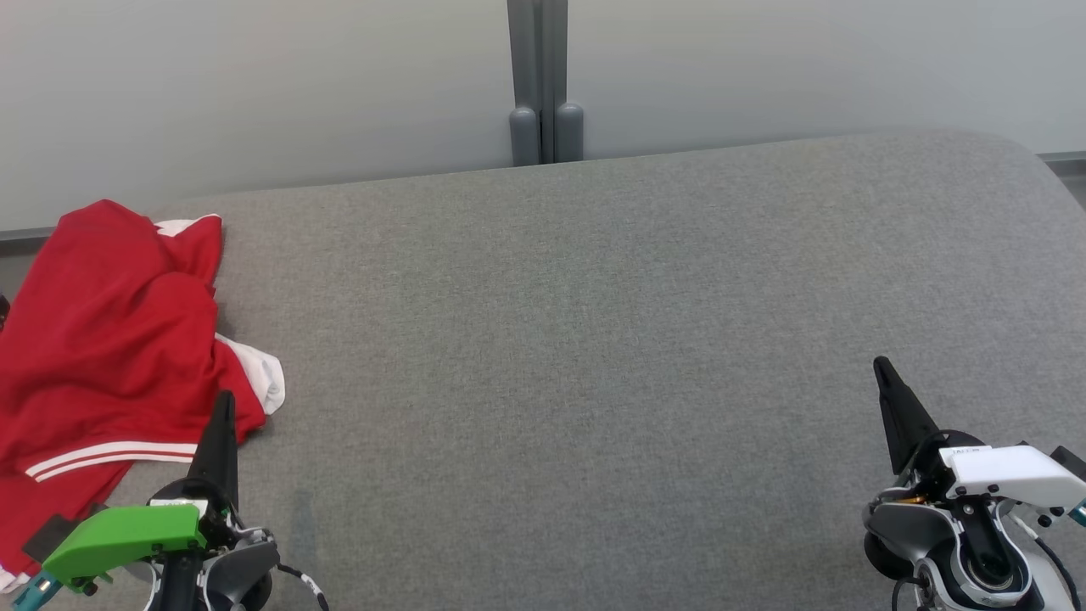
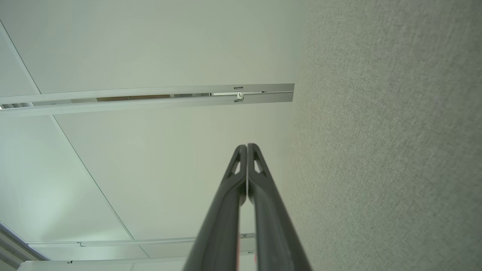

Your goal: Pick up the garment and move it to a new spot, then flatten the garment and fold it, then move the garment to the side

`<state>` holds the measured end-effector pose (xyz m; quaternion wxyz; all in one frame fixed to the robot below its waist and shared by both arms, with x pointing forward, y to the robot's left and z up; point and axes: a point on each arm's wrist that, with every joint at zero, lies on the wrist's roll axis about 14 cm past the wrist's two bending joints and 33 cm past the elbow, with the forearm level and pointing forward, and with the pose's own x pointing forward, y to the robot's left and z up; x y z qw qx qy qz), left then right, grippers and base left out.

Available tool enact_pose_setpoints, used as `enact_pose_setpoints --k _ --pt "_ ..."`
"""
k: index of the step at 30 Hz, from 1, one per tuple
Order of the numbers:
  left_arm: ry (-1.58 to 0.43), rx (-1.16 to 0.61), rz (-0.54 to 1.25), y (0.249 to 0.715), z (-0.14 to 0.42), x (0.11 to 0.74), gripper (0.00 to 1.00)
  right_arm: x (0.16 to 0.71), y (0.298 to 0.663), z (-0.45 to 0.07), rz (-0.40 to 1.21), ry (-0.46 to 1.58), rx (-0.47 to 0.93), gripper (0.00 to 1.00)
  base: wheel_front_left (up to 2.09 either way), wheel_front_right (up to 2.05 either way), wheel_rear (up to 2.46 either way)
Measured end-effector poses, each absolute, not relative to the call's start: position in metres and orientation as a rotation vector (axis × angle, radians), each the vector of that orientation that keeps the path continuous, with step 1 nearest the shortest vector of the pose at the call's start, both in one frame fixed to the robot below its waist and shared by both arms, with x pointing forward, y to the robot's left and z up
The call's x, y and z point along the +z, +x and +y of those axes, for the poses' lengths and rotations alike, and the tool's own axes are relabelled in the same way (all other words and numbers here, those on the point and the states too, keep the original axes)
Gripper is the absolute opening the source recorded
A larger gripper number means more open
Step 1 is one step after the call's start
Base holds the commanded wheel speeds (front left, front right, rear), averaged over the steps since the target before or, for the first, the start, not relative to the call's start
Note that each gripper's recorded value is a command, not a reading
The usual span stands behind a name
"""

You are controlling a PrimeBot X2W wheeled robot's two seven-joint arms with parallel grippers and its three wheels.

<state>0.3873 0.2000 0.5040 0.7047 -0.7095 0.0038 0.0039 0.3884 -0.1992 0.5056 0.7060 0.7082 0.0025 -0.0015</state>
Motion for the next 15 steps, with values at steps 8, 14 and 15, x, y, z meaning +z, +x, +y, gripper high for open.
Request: enact_pose_setpoints --k 8,14,15 --pt "-1.578 0.009 0.008 0.3873 0.2 0.5039 0.0 0.5056 0.3884 -0.1992 0.005 1.574 -0.003 0.0 0.0 0.0 0.0" --pt "-1.578 0.009 0.008 0.3873 0.2 0.504 0.0 0.5056 0.3884 -0.1992 0.005 1.574 -0.003 0.0 0.0 0.0 0.0" --pt "-1.578 0.009 0.008 0.3873 0.2 0.504 0.0 0.5056 0.3884 -0.1992 0.005 1.574 -0.003 0.0 0.0 0.0 0.0"
